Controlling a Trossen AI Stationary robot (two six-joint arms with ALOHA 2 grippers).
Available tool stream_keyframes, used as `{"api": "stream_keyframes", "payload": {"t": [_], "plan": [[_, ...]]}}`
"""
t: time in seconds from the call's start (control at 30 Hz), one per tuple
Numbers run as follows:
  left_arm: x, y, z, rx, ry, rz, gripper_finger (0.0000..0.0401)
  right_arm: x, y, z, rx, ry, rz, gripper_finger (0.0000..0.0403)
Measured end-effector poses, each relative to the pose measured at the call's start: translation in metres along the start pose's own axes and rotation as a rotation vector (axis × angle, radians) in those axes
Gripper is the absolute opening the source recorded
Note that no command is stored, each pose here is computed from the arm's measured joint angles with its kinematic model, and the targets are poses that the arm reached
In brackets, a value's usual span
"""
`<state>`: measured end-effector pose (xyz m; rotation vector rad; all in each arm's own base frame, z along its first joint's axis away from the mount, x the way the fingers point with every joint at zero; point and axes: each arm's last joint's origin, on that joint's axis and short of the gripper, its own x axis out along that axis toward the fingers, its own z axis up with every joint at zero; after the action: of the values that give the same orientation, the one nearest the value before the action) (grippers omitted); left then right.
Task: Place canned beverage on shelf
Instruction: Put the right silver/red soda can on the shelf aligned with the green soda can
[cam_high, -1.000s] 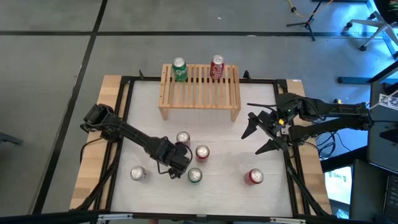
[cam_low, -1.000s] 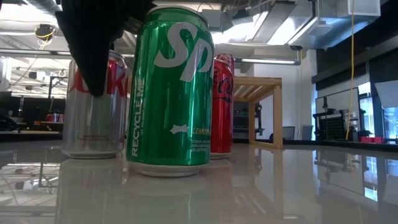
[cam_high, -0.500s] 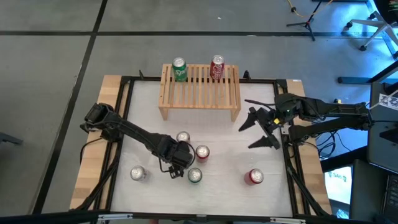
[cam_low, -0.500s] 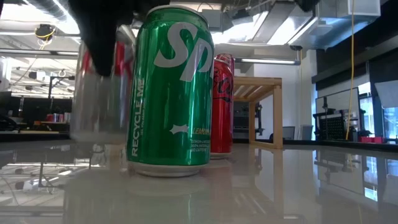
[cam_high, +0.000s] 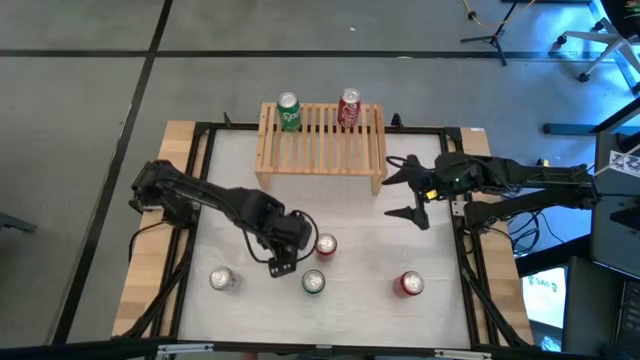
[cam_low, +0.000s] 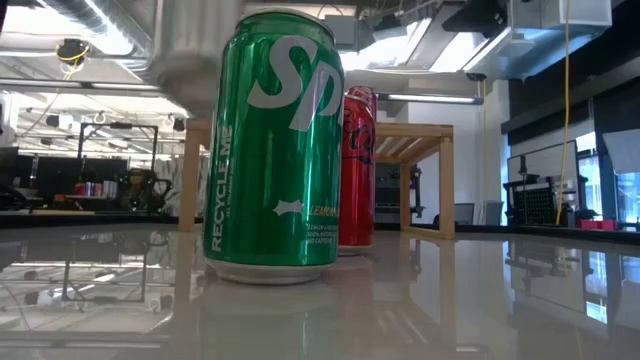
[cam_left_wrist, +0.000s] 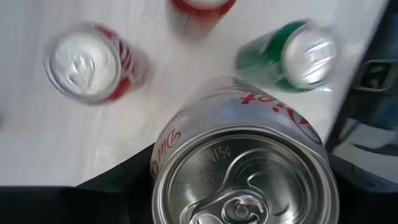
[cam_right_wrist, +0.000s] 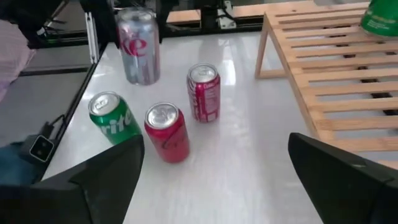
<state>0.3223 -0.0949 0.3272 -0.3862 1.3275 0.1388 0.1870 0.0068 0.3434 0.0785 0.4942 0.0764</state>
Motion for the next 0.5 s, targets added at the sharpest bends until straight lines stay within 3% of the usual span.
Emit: {"api": "stream_keyframes", "payload": {"t": [0.23, 0.5], "plan": [[-0.045, 0.017, 0.028, 0.019, -0.148, -0.069, 0.028, 0.009, -0.001, -0.002, -0.001, 0.034, -0.002, 0.0392], [-0.071, 0.073, 0.059, -0.02, -0.237, -0.084, 0.0281, 0.019, -0.001, -0.003, 0.001, 0.065, -0.003, 0.0392]]}}
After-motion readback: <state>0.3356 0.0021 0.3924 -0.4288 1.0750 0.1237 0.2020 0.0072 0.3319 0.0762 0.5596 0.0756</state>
